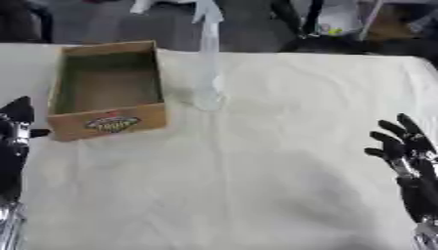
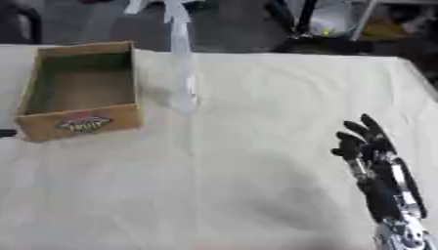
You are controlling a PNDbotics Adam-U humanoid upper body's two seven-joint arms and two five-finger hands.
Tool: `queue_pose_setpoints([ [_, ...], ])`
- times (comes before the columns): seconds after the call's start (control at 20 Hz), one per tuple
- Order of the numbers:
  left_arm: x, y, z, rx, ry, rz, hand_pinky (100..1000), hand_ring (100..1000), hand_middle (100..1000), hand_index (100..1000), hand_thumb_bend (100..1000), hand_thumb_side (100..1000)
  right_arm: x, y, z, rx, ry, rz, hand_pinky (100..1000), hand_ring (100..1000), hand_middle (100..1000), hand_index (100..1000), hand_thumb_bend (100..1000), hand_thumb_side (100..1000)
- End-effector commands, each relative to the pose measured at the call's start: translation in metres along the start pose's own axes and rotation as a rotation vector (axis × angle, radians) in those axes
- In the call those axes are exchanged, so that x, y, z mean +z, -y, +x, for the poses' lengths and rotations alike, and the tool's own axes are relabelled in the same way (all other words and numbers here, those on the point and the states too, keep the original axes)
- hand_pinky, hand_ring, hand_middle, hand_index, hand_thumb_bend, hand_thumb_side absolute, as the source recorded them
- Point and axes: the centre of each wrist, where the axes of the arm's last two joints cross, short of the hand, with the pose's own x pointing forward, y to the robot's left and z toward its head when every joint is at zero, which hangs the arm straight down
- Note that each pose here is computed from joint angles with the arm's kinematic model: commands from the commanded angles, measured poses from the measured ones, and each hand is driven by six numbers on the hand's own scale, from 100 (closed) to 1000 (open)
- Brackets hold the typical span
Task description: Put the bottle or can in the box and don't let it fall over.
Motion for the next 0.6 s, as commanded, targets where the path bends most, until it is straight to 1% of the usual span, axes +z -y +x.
queue_pose_setpoints([
  [0.05, -0.004, -0.004, 0.007, -0.006, 0.027, 0.002, 639, 955, 851, 837, 347, 756, -0.002, 0.005, 0.004, 0.014, 0.015, 0.001, 707, 848, 857, 1000, 418, 493],
  [0.2, -0.003, -0.004, 0.007, -0.006, 0.025, 0.001, 639, 955, 851, 836, 345, 756, -0.006, 0.005, 0.006, 0.021, 0.024, 0.009, 708, 849, 858, 1000, 420, 494],
  [0.35, -0.003, -0.004, 0.007, -0.006, 0.025, -0.001, 639, 955, 851, 836, 344, 756, -0.016, 0.005, 0.010, 0.037, 0.046, 0.031, 709, 851, 861, 1000, 421, 498],
  [0.5, -0.003, -0.004, 0.007, -0.006, 0.024, -0.004, 638, 955, 851, 836, 344, 756, -0.034, 0.005, 0.015, 0.063, 0.076, 0.079, 711, 857, 867, 1000, 425, 499],
  [0.6, -0.002, -0.003, 0.006, -0.006, 0.022, -0.008, 638, 955, 851, 836, 344, 756, -0.051, 0.003, 0.020, 0.083, 0.099, 0.129, 712, 861, 871, 1000, 429, 497],
])
